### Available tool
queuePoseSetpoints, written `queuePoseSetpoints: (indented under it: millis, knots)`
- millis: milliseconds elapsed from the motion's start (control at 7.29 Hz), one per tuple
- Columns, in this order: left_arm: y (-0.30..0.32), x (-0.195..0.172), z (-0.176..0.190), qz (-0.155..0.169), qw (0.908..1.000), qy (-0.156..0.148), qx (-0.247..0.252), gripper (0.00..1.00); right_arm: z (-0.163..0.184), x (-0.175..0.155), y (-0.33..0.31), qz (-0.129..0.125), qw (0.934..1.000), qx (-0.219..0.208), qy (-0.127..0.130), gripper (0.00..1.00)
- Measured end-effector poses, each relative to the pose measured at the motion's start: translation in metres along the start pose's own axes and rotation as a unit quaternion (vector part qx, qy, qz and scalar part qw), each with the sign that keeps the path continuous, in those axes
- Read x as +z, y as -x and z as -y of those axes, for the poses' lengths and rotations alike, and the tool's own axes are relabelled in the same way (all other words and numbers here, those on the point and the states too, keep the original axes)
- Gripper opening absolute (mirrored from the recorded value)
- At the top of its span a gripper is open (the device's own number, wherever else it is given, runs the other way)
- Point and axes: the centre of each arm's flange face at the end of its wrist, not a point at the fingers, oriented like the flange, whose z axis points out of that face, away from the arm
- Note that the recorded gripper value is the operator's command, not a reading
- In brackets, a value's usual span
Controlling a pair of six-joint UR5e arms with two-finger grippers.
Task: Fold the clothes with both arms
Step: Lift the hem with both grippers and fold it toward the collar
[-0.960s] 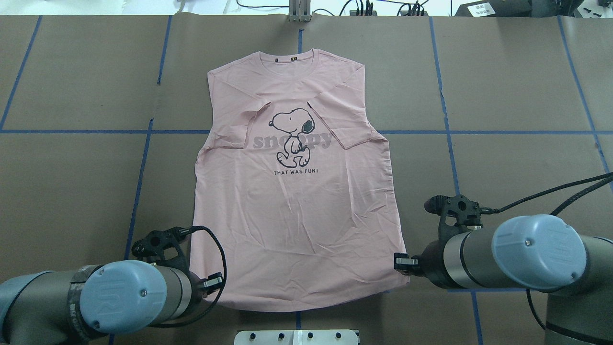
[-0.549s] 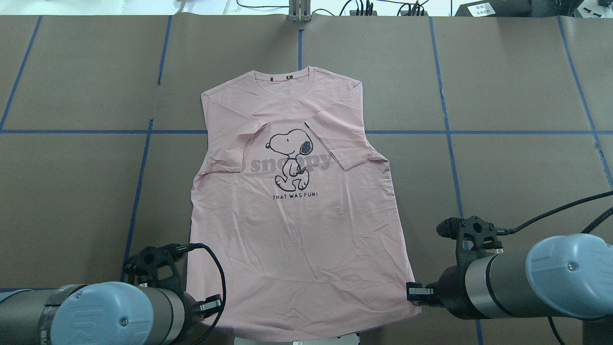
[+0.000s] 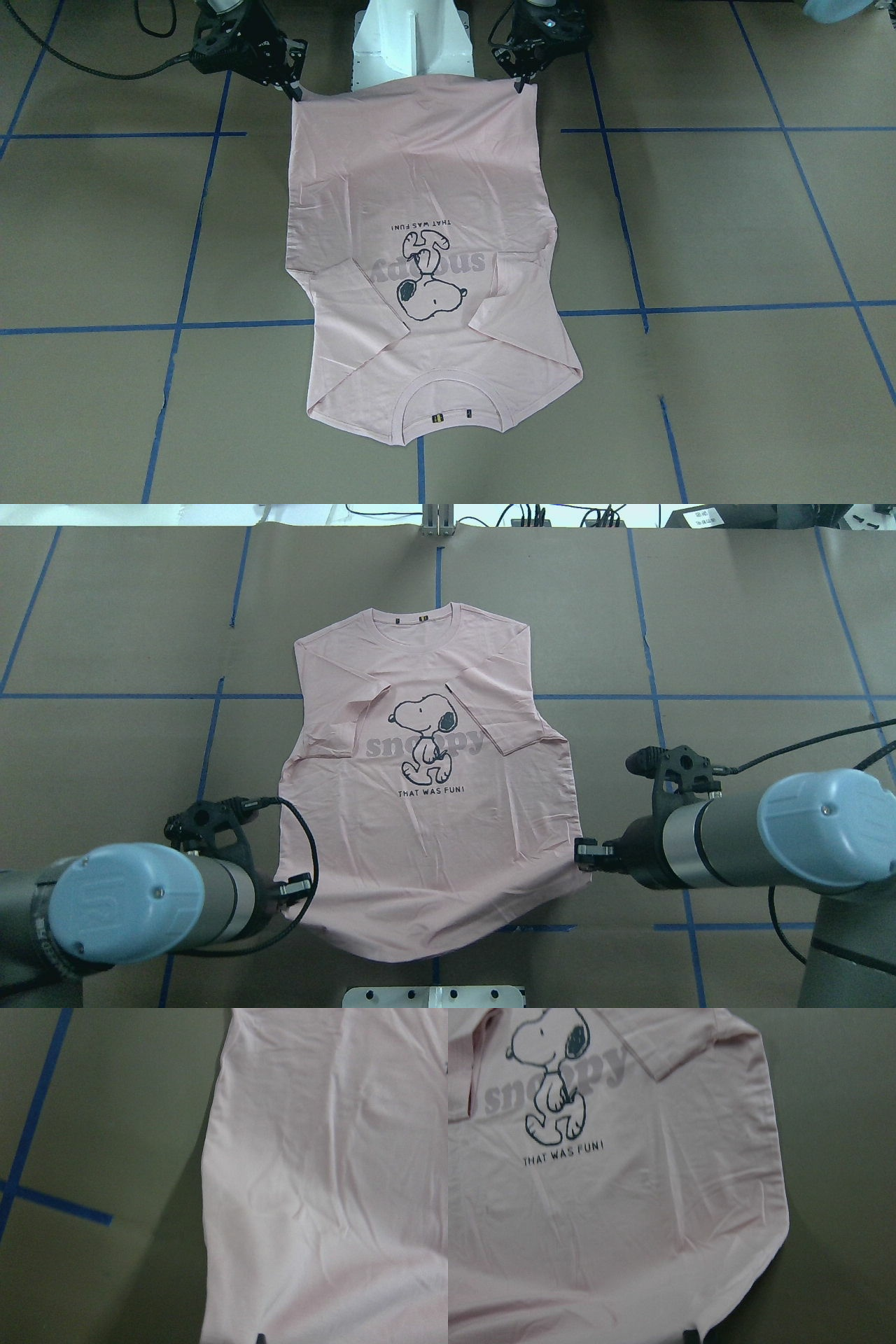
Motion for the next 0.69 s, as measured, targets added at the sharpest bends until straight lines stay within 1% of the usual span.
queuePoseSetpoints:
  millis: [137, 274, 412, 686]
  knots:
    - [-0.007, -0.001, 0.037, 0.001, 0.9998, -0.02, 0.002, 0.0, 0.04, -0.001, 0.005, 0.001, 0.9996, 0.004, -0.028, 0.0]
    - [-0.018, 0.0, 0.077, 0.005, 0.9991, -0.043, 0.001, 0.0, 0.085, 0.001, 0.012, 0.0, 0.9987, 0.019, -0.047, 0.0]
    - [-0.026, 0.006, 0.113, 0.014, 0.998, -0.062, -0.001, 0.0, 0.126, 0.005, 0.019, -0.004, 0.9976, 0.032, -0.061, 0.0]
    - [-0.039, 0.015, 0.178, 0.018, 0.9951, -0.096, -0.014, 0.0, 0.194, 0.017, 0.035, -0.018, 0.9951, 0.048, -0.085, 0.0]
